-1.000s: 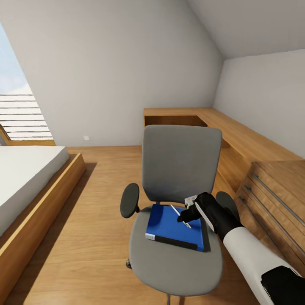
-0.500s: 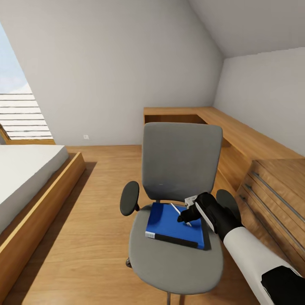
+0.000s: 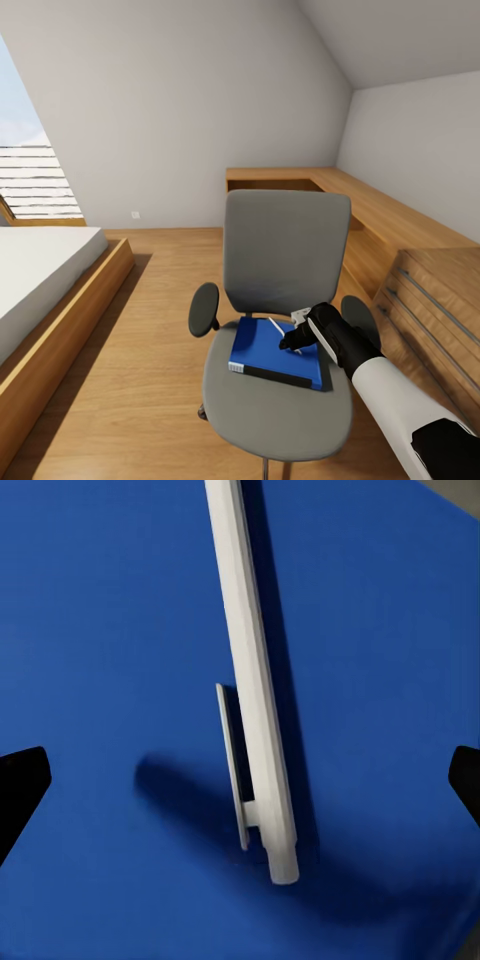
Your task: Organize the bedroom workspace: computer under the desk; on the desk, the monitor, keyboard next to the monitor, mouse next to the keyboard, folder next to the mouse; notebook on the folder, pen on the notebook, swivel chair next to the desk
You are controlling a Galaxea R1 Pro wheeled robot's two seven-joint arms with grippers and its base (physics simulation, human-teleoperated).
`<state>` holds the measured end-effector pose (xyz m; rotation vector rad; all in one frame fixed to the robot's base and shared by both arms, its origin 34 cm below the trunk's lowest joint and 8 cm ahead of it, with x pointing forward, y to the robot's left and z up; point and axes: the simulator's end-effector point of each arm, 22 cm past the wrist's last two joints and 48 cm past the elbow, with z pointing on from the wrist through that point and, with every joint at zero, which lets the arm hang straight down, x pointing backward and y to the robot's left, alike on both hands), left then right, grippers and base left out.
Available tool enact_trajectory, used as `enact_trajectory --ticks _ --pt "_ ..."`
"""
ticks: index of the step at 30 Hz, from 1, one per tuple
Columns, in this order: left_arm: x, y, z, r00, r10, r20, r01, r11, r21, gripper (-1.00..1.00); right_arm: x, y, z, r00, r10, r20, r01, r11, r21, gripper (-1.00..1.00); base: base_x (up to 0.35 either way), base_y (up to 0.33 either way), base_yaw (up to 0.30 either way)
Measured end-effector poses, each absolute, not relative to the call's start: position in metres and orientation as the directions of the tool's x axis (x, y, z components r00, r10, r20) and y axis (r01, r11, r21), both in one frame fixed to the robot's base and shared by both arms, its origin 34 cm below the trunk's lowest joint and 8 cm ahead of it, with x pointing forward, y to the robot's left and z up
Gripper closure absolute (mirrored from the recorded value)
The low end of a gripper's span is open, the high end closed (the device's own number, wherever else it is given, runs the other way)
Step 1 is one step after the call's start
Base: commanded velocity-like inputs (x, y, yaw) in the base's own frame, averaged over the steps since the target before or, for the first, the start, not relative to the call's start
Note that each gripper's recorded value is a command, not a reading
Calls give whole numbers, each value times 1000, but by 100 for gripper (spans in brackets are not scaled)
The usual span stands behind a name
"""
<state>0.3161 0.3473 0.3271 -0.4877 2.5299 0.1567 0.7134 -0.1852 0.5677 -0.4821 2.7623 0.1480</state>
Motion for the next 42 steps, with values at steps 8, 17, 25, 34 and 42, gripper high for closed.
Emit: enact_trajectory --ticks 8,17,25,34,42 --pt "320 349 328 -769 -302 -563 -372 928 11 -100 713 -187 565 -887 -311 -340 -345 938 42 -100 0 0 0" --pt "319 350 320 -768 -301 -566 -372 928 12 -100 712 -187 557 -887 -312 -340 -345 938 42 -100 0 0 0" --pt "319 351 318 -767 -300 -566 -373 928 13 -100 711 -188 555 -887 -312 -340 -345 938 42 -100 0 0 0" --pt "319 351 318 -767 -300 -567 -373 928 13 -100 712 -188 555 -887 -312 -340 -345 938 41 -100 0 0 0" --pt "318 353 318 -768 -300 -567 -373 928 15 -100 711 -190 555 -888 -311 -338 -343 939 38 100 0 0 0"
